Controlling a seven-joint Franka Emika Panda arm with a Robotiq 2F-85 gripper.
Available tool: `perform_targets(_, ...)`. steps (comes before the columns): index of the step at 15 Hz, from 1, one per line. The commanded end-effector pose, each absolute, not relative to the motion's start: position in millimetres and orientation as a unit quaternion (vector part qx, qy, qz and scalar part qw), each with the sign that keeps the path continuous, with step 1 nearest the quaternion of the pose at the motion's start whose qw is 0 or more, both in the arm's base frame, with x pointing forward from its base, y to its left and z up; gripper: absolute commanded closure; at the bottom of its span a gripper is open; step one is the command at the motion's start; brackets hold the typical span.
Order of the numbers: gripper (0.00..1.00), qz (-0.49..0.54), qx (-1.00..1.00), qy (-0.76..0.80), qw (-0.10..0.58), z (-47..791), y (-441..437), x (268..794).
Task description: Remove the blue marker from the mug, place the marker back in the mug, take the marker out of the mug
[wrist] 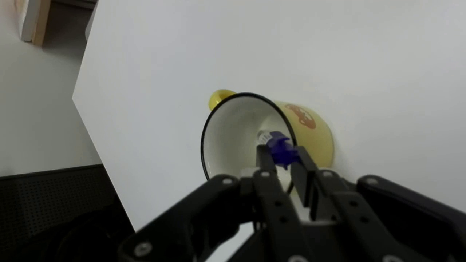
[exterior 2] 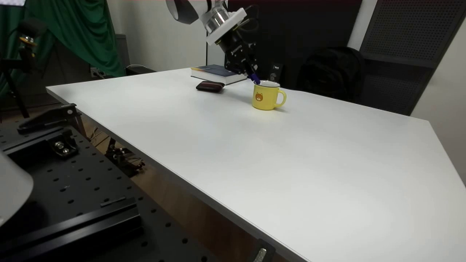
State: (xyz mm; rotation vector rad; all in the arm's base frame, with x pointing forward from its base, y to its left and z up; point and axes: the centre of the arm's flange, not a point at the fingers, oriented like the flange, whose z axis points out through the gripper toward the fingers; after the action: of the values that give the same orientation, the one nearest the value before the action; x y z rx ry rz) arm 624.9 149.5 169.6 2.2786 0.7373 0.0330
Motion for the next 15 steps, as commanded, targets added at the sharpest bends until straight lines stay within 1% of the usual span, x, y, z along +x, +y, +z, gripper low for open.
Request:
perform_targets(1,0.95,0.003,0.893,0.269,0.362,185.4,142.8,639.9)
perform_targets(10,0.95,0.022,0.902,0.238,0.359,278.8,132.1,660.4)
perform_targets(13,0.95,0.024,0.909,0.266,0.319,313.6,129.3,660.0)
perform_targets(15,0.95,0.032,0.906,0.321,0.274,325.1,133.2,655.3)
